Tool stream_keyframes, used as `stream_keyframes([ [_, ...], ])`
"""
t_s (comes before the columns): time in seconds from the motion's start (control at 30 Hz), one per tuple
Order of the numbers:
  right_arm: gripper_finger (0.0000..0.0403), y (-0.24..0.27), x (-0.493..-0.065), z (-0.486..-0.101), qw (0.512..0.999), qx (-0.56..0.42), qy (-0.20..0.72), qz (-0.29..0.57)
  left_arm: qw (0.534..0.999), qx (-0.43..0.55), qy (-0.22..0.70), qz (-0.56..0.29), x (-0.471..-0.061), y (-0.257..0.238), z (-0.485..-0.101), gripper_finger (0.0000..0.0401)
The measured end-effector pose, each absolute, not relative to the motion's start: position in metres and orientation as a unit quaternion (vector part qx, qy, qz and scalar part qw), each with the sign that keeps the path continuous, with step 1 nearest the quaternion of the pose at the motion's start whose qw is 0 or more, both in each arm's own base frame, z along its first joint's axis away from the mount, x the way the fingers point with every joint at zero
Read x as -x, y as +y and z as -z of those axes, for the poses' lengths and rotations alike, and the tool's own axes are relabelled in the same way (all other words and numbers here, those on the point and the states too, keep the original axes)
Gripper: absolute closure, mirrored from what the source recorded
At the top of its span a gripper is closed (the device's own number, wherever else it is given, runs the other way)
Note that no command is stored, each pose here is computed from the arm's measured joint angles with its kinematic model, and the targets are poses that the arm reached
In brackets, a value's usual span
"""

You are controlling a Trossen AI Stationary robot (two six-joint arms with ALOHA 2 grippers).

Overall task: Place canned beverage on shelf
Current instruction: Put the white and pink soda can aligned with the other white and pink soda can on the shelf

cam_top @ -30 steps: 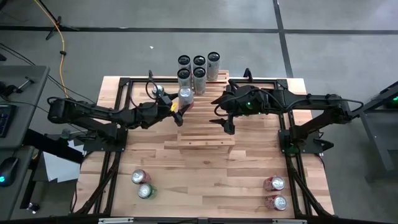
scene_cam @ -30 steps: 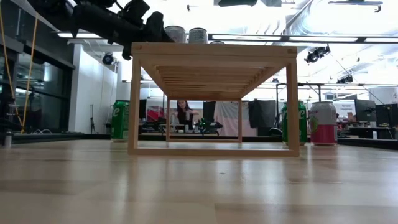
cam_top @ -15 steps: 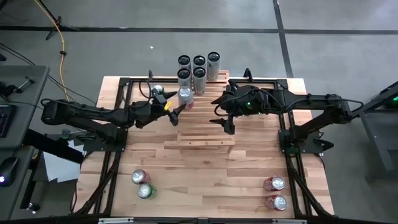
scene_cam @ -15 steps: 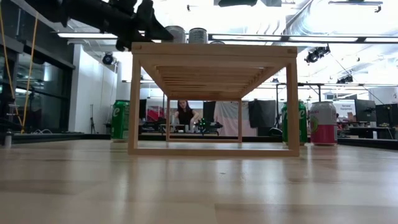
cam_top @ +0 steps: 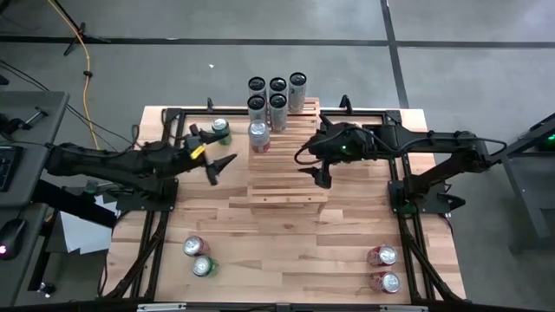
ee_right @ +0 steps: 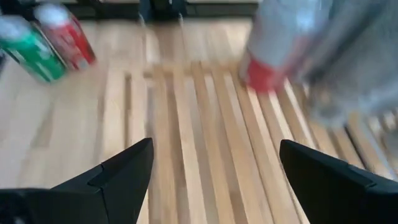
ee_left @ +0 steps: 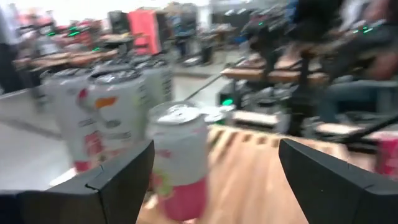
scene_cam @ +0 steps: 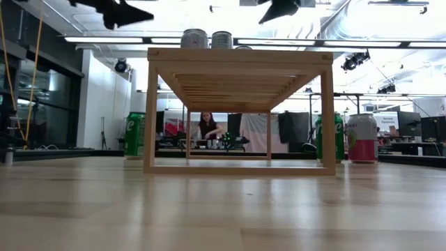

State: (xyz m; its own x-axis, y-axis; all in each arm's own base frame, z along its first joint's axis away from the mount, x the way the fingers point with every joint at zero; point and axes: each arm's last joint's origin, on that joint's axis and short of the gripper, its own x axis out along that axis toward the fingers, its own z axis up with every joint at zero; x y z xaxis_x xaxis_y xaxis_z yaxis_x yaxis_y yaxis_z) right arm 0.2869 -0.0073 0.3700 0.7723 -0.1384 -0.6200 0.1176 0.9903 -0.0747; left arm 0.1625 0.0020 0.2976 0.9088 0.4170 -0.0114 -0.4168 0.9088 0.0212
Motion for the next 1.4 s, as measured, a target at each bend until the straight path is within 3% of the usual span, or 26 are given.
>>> stream_keyframes([
  [0.37, 0.0068, -0.016, -0.240, -0.308, 0.856, -0.012, 0.446, 0.260, 0.981, 0.004, -0.060, -0.183, -0.126, 0.001, -0.293, 0.0066],
  [0.5, 0.0068, -0.030, -0.210, -0.303, 0.827, -0.052, 0.401, 0.390, 0.981, 0.007, -0.070, -0.180, -0.121, 0.001, -0.295, 0.0066],
  [0.6, 0.0068, -0.047, -0.188, -0.299, 0.776, -0.123, 0.342, 0.516, 0.981, 0.015, -0.071, -0.179, -0.121, 0.001, -0.295, 0.0066],
  [0.73, 0.0068, -0.070, -0.168, -0.289, 0.713, -0.194, 0.297, 0.604, 0.981, 0.017, -0.073, -0.178, -0.121, 0.001, -0.295, 0.0066],
  [1.1, 0.0068, -0.108, -0.147, -0.236, 0.618, -0.256, 0.239, 0.704, 0.982, 0.015, -0.060, -0.178, -0.122, 0.001, -0.292, 0.0066],
  [1.4, 0.0068, -0.114, -0.139, -0.208, 0.589, -0.272, 0.174, 0.741, 0.982, 0.015, -0.061, -0.178, -0.122, 0.001, -0.292, 0.0066],
])
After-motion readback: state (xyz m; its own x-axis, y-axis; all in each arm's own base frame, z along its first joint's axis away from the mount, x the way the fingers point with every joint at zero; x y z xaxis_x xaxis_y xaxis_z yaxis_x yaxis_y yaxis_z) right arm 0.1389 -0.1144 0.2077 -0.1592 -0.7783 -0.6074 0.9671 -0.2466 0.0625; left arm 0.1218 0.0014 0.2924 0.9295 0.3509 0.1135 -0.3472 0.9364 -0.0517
